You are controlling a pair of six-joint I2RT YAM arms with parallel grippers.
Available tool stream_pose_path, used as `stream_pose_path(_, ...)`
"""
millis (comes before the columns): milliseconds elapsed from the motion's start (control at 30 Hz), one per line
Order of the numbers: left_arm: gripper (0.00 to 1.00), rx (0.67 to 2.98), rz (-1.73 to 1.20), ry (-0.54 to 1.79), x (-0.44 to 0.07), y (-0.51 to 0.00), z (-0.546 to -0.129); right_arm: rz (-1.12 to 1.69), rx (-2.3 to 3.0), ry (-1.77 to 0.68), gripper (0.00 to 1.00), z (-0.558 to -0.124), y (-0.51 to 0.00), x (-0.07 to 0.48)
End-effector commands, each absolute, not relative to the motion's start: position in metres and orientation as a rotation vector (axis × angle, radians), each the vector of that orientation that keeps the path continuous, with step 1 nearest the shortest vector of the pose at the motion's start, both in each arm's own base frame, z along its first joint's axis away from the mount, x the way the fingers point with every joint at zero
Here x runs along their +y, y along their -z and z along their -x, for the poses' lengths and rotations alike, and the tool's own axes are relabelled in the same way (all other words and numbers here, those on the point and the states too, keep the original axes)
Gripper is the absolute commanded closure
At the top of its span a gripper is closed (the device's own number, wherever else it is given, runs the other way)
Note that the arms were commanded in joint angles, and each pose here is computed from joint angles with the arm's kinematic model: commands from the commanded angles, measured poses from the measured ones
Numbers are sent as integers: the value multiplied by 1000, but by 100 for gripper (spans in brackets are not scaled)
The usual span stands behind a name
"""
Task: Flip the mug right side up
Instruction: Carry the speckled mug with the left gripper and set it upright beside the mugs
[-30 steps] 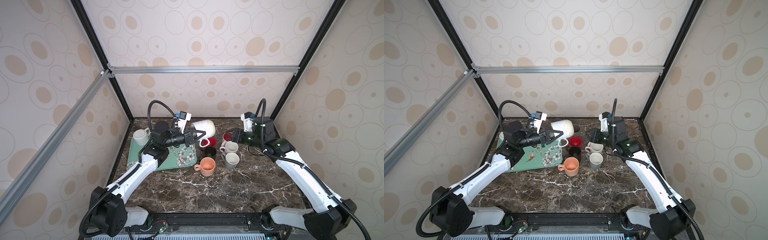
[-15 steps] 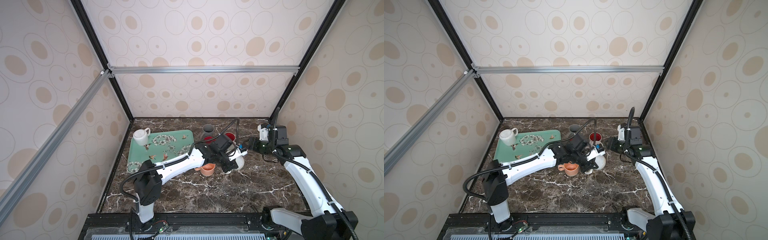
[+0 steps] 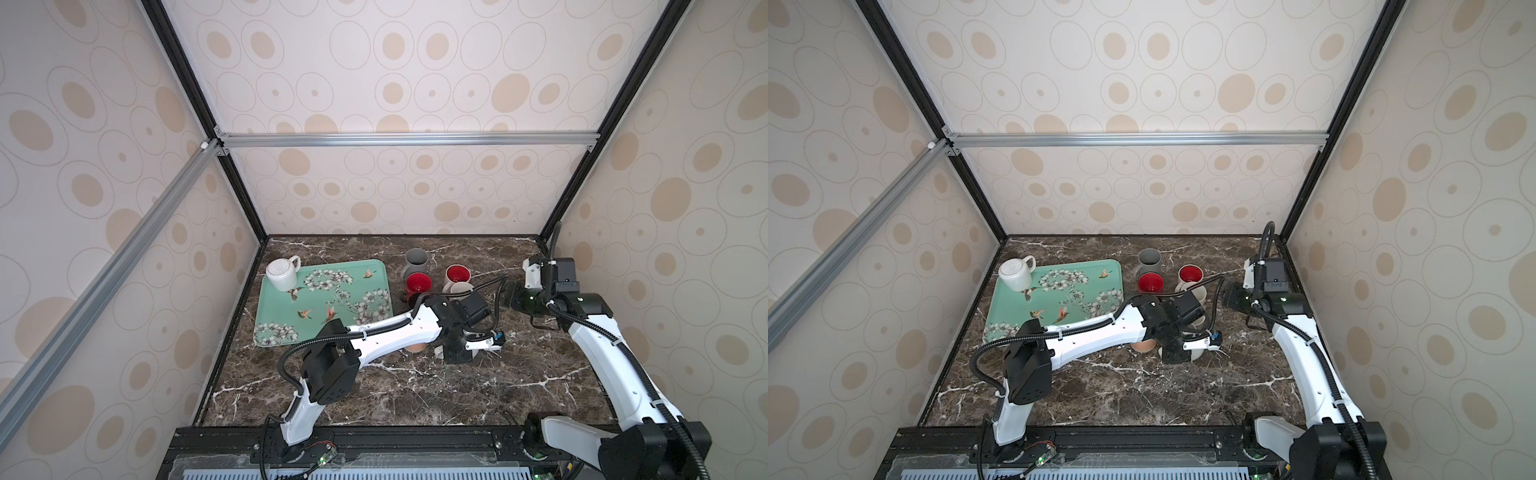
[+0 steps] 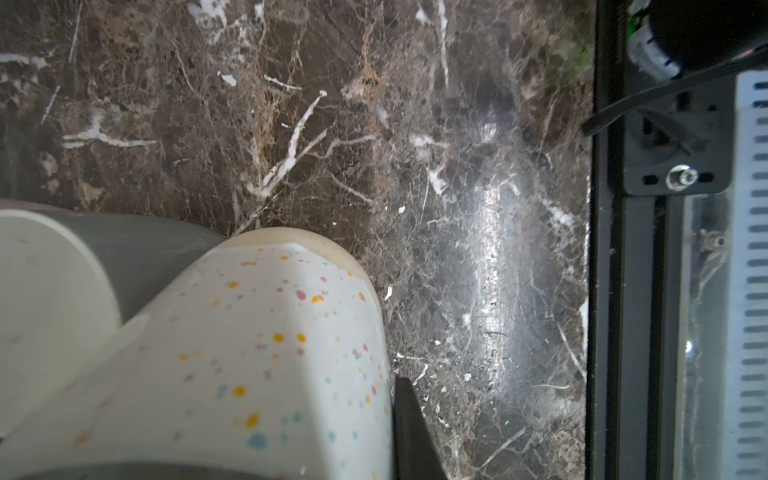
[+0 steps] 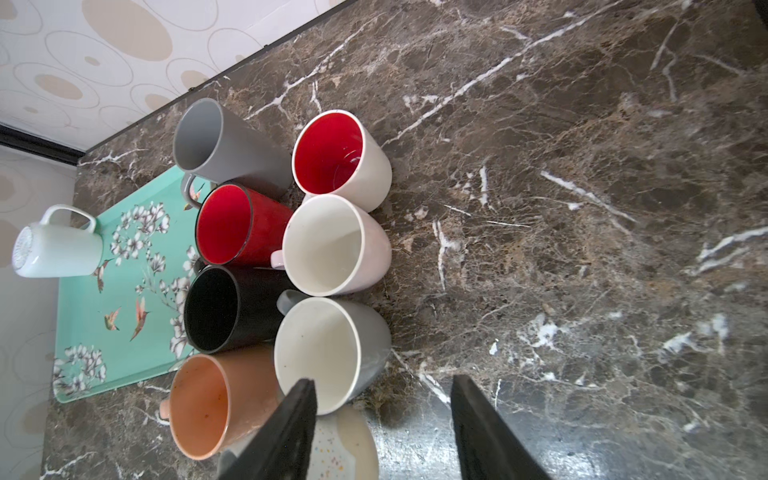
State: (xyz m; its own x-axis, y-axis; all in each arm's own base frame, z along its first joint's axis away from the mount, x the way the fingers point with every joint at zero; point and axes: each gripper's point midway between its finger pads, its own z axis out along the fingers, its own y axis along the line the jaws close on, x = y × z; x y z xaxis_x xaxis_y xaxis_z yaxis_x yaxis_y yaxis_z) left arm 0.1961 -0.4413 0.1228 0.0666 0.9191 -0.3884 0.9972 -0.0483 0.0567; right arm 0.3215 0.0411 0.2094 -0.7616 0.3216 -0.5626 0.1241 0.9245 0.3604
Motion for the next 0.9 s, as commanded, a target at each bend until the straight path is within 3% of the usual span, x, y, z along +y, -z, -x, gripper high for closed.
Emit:
stream_pose_path(0,100,1813,-2090,236,-446,-131,-211,-315,2452,-323,44,-318,-204,31)
stream_pose_path(433,100,1818,-2165,170,-443,-102,-212,-294,2445,-410,44,-327,-201,43)
stream_pose_path(867,72,1847,-2152,108,-439,-97,-219,-281,2409,-448,44,-332,-206,47)
